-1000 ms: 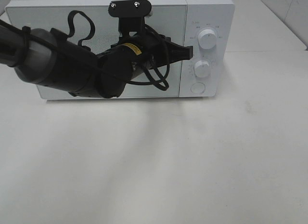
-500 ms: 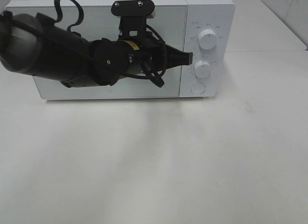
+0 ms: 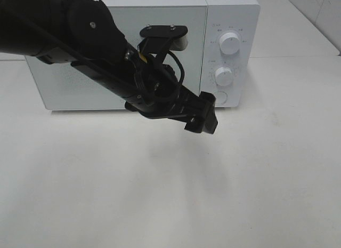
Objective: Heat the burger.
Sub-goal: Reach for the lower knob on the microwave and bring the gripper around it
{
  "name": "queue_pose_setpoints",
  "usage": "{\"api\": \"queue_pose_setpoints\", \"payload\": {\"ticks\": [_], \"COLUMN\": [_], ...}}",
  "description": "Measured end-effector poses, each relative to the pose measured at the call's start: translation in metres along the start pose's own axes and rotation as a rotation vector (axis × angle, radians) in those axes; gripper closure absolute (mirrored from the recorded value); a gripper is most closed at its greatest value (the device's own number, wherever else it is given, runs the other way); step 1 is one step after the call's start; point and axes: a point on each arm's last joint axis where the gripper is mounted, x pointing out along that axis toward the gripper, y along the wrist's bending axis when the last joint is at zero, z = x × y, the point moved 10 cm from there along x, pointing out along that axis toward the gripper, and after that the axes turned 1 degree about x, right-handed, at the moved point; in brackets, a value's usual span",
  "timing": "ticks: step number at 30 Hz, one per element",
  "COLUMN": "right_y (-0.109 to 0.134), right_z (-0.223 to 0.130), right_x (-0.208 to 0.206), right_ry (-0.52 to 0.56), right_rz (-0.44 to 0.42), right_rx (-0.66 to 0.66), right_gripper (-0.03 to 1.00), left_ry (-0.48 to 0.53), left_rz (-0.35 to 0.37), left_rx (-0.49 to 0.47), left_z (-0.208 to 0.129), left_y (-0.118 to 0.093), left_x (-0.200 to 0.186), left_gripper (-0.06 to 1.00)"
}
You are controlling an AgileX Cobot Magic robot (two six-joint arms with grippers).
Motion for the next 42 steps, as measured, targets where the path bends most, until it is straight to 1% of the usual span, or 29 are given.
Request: {"api": "queue_pose_setpoints", "payload": {"ticks": [1,3,4,6,7,9,12,13,15,17,18,20,21,22,23,24,26,28,29,31,32,34,35,36,37,39,40,41,42], "right_y": [0.000,0.000,0.000,0.000,0.000,0.000,0.000,0.000,0.000,0.000,0.000,0.000,0.000,0.000,0.000,0.000,0.000,0.000,0.000,0.000,0.000,0.000,0.000,0.000,0.000,0.000,0.000,0.000,0.000], "right_z": [0.000,0.000,0.000,0.000,0.000,0.000,0.000,0.000,0.000,0.000,0.000,0.000,0.000,0.000,0.000,0.000,0.000,0.000,0.000,0.000,0.000,0.000,0.000,0.000,0.000,0.000,0.000,0.000,0.000], "right_x": [0.000,0.000,0.000,0.000,0.000,0.000,0.000,0.000,0.000,0.000,0.000,0.000,0.000,0.000,0.000,0.000,0.000,0.000,0.000,0.000,0.000,0.000,0.000,0.000,0.000,0.000,0.000,0.000,0.000], "right_ry": [0.000,0.000,0.000,0.000,0.000,0.000,0.000,0.000,0.000,0.000,0.000,0.000,0.000,0.000,0.000,0.000,0.000,0.000,0.000,0.000,0.000,0.000,0.000,0.000,0.000,0.000,0.000,0.000,0.000], "right_rz": [0.000,0.000,0.000,0.000,0.000,0.000,0.000,0.000,0.000,0.000,0.000,0.000,0.000,0.000,0.000,0.000,0.000,0.000,0.000,0.000,0.000,0.000,0.000,0.000,0.000,0.000,0.000,0.000,0.000], "right_rx": [0.000,0.000,0.000,0.000,0.000,0.000,0.000,0.000,0.000,0.000,0.000,0.000,0.000,0.000,0.000,0.000,0.000,0.000,0.000,0.000,0.000,0.000,0.000,0.000,0.000,0.000,0.000,0.000,0.000], "right_gripper": [0.22,0.22,0.22,0.22,0.22,0.22,0.22,0.22,0.22,0.22,0.22,0.22,0.22,0.22,0.22,0.22,0.22,0.22,0.22,0.22,0.22,0.22,0.22,0.22,0.22,0.22,0.22,0.22,0.22], "left_ry": [0.000,0.140,0.140,0.238,0.238,0.310,0.324,0.349,0.355,0.357,0.357,0.329,0.329,0.323,0.311,0.311,0.307,0.299,0.299,0.261,0.261,0.227,0.227,0.218,0.210,0.211,0.215,0.215,0.215], "left_rz": [0.000,-0.052,-0.052,-0.085,-0.085,-0.103,-0.103,-0.089,-0.079,-0.027,-0.027,0.041,0.041,0.054,0.078,0.078,0.090,0.140,0.140,0.180,0.180,0.221,0.221,0.235,0.262,0.270,0.289,0.289,0.309], "left_rx": [0.000,0.007,0.007,0.022,0.022,0.040,0.039,0.030,0.020,0.006,0.006,-0.065,-0.065,-0.093,-0.137,-0.137,-0.162,-0.259,-0.259,-0.327,-0.327,-0.396,-0.396,-0.422,-0.470,-0.489,-0.537,-0.537,-0.552], "left_z": [0.000,-0.025,-0.025,-0.041,-0.041,-0.053,-0.055,-0.059,-0.059,-0.058,-0.058,-0.050,-0.050,-0.049,-0.047,-0.047,-0.047,-0.052,-0.052,-0.055,-0.055,-0.070,-0.070,-0.076,-0.093,-0.102,-0.123,-0.123,-0.141], "left_y": [0.000,-0.012,-0.012,-0.020,-0.020,-0.025,-0.025,-0.024,-0.022,-0.011,-0.011,0.017,0.017,0.026,0.042,0.042,0.051,0.083,0.083,0.104,0.104,0.122,0.122,0.128,0.136,0.138,0.140,0.140,0.139], "left_x": [0.000,-0.012,-0.012,-0.026,-0.026,-0.041,-0.044,-0.054,-0.058,-0.074,-0.074,-0.100,-0.100,-0.107,-0.123,-0.123,-0.131,-0.161,-0.161,-0.186,-0.186,-0.208,-0.208,-0.214,-0.227,-0.231,-0.241,-0.241,-0.249], "left_gripper": [-0.03,-0.04,-0.04,-0.04,-0.04,-0.04,-0.04,-0.04,-0.04,-0.04,-0.04,-0.04,-0.04,-0.04,-0.04,-0.04,-0.04,-0.04,-0.04,-0.04,-0.04,-0.04,-0.04,-0.04,-0.04,-0.04,-0.04,-0.04,-0.04]}}
